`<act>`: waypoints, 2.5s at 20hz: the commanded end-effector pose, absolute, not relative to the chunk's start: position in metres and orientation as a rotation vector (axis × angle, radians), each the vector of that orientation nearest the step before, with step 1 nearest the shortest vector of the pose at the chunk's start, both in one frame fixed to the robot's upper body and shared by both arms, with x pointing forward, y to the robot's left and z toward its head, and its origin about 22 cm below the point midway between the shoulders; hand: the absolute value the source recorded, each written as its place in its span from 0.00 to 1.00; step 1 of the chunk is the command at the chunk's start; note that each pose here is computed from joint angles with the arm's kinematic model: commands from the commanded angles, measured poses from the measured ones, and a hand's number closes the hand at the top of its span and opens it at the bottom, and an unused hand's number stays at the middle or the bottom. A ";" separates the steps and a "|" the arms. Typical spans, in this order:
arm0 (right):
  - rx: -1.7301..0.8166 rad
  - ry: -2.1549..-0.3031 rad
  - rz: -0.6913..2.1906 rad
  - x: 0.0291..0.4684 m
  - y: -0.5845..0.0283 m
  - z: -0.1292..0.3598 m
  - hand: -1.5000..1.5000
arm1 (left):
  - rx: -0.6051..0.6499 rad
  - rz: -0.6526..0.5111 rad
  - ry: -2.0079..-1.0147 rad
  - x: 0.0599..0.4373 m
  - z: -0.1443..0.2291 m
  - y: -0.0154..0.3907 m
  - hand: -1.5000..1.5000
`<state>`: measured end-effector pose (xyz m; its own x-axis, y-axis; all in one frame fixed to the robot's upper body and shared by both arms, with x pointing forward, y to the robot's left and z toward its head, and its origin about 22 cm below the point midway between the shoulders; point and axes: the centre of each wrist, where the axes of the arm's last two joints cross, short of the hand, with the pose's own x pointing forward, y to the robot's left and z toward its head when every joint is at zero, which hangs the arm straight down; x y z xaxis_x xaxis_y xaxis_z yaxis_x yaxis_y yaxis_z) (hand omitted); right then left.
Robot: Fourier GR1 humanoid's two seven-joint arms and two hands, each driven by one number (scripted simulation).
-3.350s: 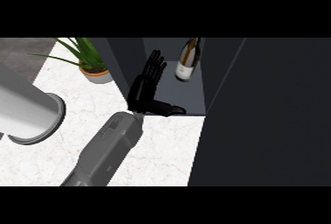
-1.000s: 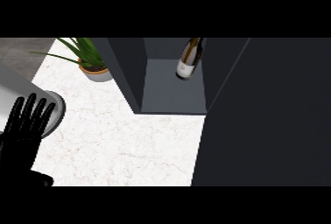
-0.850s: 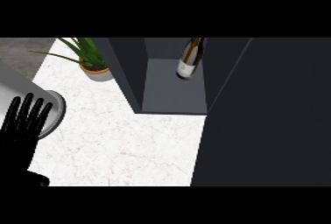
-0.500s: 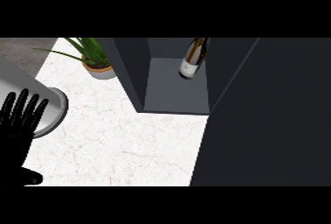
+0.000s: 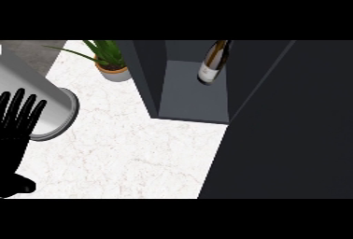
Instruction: Pick up the wine, place it into the cabinet and close the cabinet
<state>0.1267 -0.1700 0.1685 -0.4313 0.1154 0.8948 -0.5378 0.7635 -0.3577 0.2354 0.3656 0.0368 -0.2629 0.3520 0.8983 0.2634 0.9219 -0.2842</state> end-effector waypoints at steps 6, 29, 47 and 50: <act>0.564 -1.844 0.663 0.170 -0.081 0.200 1.00 | -0.471 0.100 -1.859 0.237 0.041 0.378 0.00; 0.507 -1.683 0.429 0.337 -0.025 0.200 1.00 | -0.369 0.156 -1.868 0.220 0.023 0.404 0.00; 0.348 -1.759 0.459 0.400 -0.074 0.172 1.00 | -0.437 0.125 -1.842 0.231 0.025 0.391 0.00; 0.356 -1.743 0.463 0.402 -0.083 0.172 1.00 | -0.413 0.101 -1.847 0.234 0.038 0.409 0.00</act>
